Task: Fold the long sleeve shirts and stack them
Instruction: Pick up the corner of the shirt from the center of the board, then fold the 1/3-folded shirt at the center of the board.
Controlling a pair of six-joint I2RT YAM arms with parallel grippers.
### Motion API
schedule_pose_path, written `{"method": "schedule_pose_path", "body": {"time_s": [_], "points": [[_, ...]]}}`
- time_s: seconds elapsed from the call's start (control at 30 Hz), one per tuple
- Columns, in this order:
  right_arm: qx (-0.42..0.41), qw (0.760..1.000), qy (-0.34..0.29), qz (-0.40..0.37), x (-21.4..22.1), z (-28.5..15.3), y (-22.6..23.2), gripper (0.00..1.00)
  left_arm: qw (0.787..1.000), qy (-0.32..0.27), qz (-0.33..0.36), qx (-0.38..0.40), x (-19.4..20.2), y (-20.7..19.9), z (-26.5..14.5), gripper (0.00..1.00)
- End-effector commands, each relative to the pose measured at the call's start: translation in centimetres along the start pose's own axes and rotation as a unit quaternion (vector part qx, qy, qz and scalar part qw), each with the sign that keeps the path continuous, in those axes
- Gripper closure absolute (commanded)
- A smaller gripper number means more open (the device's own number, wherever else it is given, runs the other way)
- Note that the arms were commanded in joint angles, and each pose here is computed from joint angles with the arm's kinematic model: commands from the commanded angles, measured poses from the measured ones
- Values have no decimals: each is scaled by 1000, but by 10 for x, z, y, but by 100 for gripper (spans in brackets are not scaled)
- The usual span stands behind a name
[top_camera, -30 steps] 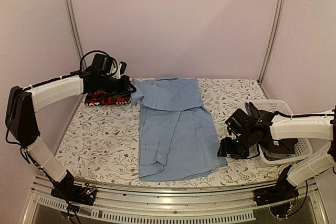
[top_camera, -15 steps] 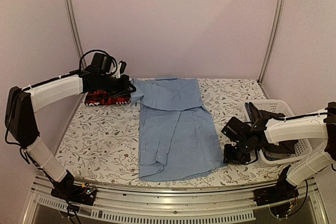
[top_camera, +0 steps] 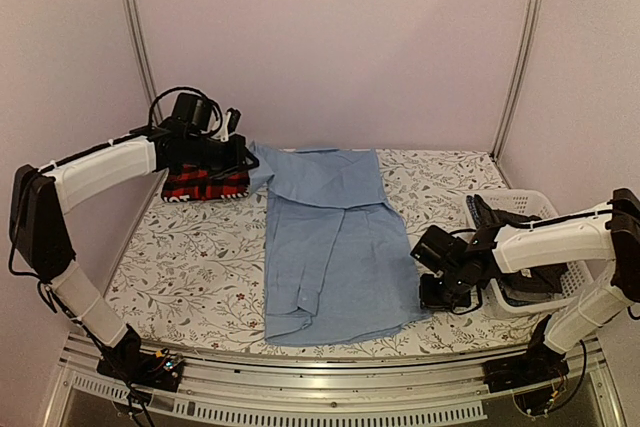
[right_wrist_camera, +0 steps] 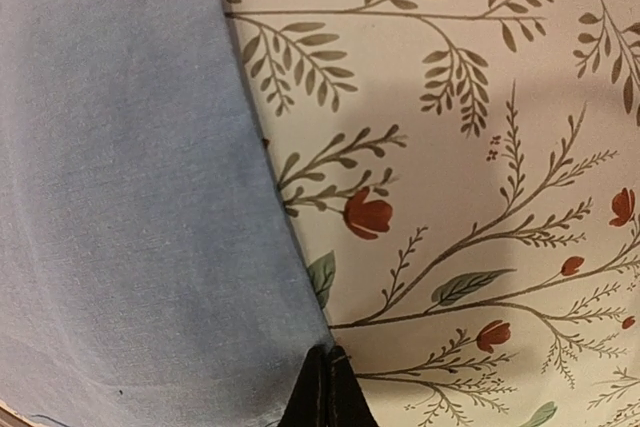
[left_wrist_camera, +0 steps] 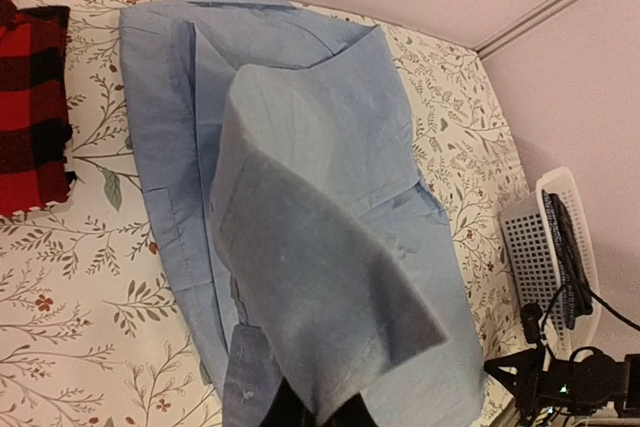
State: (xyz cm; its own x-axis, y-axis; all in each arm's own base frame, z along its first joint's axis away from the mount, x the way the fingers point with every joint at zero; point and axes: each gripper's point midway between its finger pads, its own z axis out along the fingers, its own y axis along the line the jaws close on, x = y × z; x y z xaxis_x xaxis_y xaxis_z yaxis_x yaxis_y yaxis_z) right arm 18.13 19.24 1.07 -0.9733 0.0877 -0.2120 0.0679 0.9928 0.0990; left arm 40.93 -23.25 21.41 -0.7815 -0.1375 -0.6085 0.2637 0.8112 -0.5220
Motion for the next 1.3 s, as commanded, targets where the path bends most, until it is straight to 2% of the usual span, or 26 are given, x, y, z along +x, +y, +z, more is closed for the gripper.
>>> {"method": "schedule_pose_path", "body": {"time_s": [0.0,0.43,0.6,0.73,0.97,1.27], "points": [[52,998,36,-15,20,9,-23,100,999,-23,20,14,-18,-18,-10,97],[30,999,-30,-34,-23,-43,3,100,995,-83,53,8,-75,-38,-28,97],[-10,997,-33,-68,-27,-56,28,100,993,-100,59,-9,-89,-36,-38,97],[-69,991,-38,-109,-29,-70,66,100,992,-112,55,-31,-96,-21,-50,97],[-217,959,-4,-184,-16,-78,146,100,990,-114,42,-67,-97,14,-61,97],[-270,939,45,-207,0,-45,184,100,985,-134,26,-104,-104,51,-76,97]]}}
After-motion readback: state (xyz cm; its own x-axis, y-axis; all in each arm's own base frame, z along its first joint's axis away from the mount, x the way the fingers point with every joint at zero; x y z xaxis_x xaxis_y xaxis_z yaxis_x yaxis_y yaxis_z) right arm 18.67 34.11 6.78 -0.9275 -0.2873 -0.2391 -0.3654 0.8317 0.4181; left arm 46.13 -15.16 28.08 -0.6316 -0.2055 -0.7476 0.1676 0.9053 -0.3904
